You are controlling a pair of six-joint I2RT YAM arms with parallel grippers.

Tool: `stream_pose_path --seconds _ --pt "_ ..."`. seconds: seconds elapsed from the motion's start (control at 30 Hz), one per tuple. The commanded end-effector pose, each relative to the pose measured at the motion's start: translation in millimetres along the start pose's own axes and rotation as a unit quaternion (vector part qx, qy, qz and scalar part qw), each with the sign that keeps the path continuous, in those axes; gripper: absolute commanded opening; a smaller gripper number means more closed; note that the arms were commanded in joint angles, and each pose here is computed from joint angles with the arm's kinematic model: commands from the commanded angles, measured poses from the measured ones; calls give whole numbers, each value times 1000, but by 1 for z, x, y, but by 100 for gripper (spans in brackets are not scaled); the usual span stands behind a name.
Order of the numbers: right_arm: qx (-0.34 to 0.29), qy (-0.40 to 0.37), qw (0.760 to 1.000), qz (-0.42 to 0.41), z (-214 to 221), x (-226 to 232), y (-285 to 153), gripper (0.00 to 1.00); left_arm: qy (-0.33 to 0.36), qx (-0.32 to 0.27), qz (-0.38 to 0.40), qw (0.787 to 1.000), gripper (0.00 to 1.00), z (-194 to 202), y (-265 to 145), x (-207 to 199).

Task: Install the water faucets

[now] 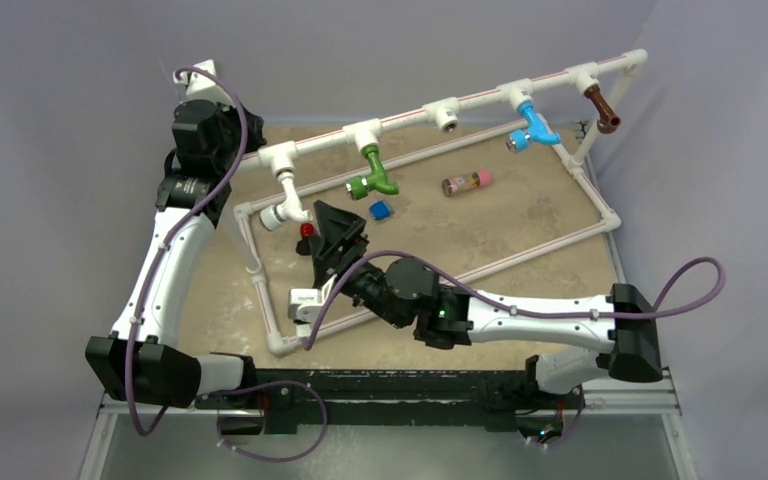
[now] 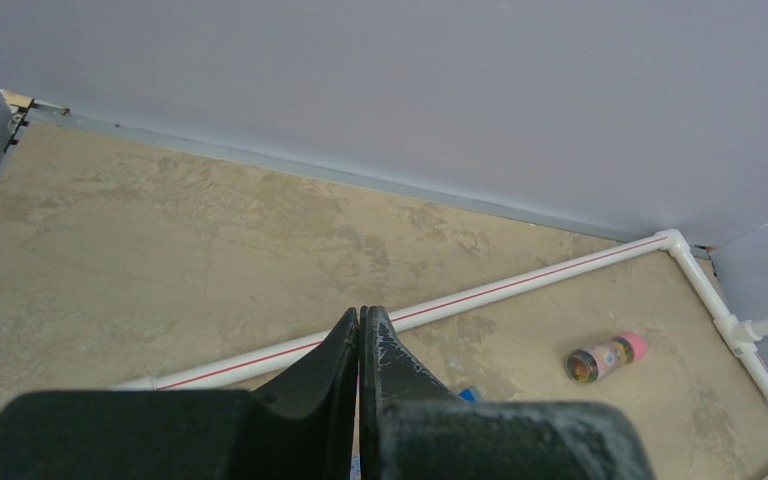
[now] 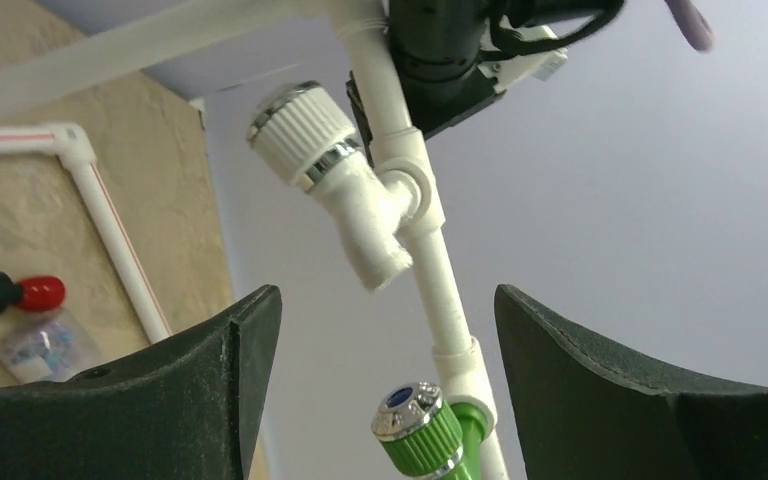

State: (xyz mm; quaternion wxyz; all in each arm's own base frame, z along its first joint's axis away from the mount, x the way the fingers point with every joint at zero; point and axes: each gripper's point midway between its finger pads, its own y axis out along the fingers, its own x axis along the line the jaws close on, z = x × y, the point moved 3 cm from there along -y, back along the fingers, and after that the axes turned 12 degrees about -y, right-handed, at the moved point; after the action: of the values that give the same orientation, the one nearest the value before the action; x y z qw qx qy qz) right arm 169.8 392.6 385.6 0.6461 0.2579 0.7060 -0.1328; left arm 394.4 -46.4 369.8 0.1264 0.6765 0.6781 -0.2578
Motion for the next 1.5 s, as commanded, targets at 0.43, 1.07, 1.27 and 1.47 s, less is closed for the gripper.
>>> stream_pose_path --seconds 0.43,1.07,1.27,1.47 --pt "62 -192 979 34 -8 -31 37 77 -9 95 -82 992 0 49 5 54" --pt "72 -194 978 -36 10 -1 68 58 -12 99 -78 992 0 50 6 54" --pt "79 -187 979 -24 11 -1 73 37 -13 98 -75 992 0 49 4 52" --pt "96 -164 982 -11 15 4 76 5 -14 97 -73 993 0 48 3 51"
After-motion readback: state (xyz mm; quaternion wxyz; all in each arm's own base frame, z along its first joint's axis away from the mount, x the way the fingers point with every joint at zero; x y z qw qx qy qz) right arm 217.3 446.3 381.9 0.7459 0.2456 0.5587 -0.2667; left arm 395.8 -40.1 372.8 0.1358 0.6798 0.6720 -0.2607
